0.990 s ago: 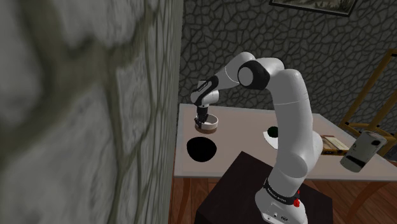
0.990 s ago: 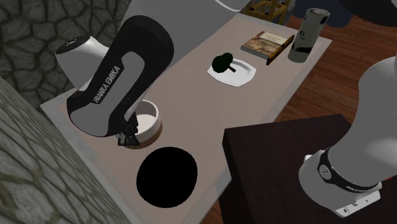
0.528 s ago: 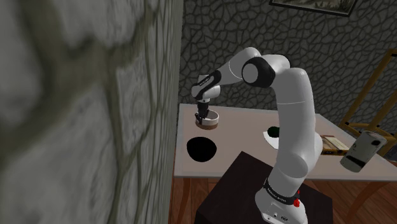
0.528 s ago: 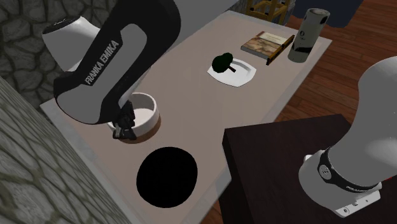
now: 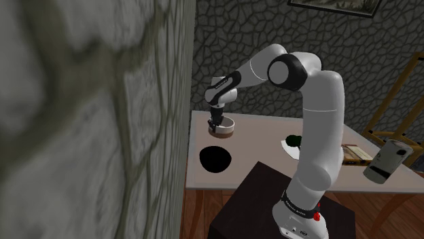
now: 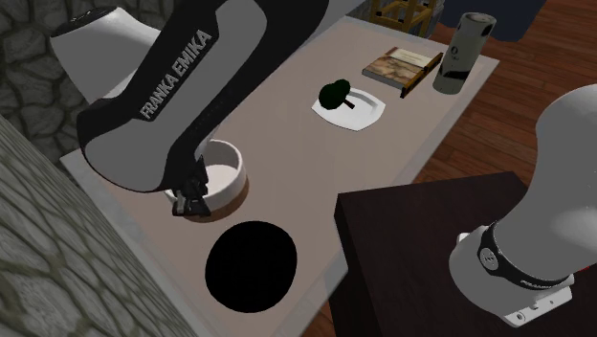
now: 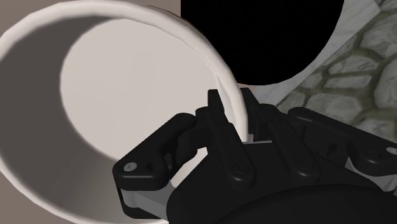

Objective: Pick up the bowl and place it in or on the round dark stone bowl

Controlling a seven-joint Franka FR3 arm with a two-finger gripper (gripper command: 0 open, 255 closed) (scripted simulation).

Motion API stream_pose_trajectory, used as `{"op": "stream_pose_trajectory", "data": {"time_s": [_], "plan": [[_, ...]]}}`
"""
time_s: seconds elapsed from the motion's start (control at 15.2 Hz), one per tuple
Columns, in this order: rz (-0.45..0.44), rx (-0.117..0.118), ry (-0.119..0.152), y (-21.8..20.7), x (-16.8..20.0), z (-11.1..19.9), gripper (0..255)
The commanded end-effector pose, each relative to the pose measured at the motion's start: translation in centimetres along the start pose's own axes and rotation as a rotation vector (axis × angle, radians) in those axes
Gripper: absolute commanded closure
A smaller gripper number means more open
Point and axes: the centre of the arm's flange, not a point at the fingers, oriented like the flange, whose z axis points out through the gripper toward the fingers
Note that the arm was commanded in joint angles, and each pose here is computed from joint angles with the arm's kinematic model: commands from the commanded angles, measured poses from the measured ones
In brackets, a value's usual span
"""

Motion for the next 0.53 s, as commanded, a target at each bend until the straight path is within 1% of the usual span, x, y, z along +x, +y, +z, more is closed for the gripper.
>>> {"op": "stream_pose_trajectory", "data": {"time_s": [0.0, 0.46], "plan": [[0.000, 0.000, 0.001, -2.1, -1.3, 0.1, 255], [0.000, 0.000, 0.001, -9.9, -6.2, -0.1, 255]]}}
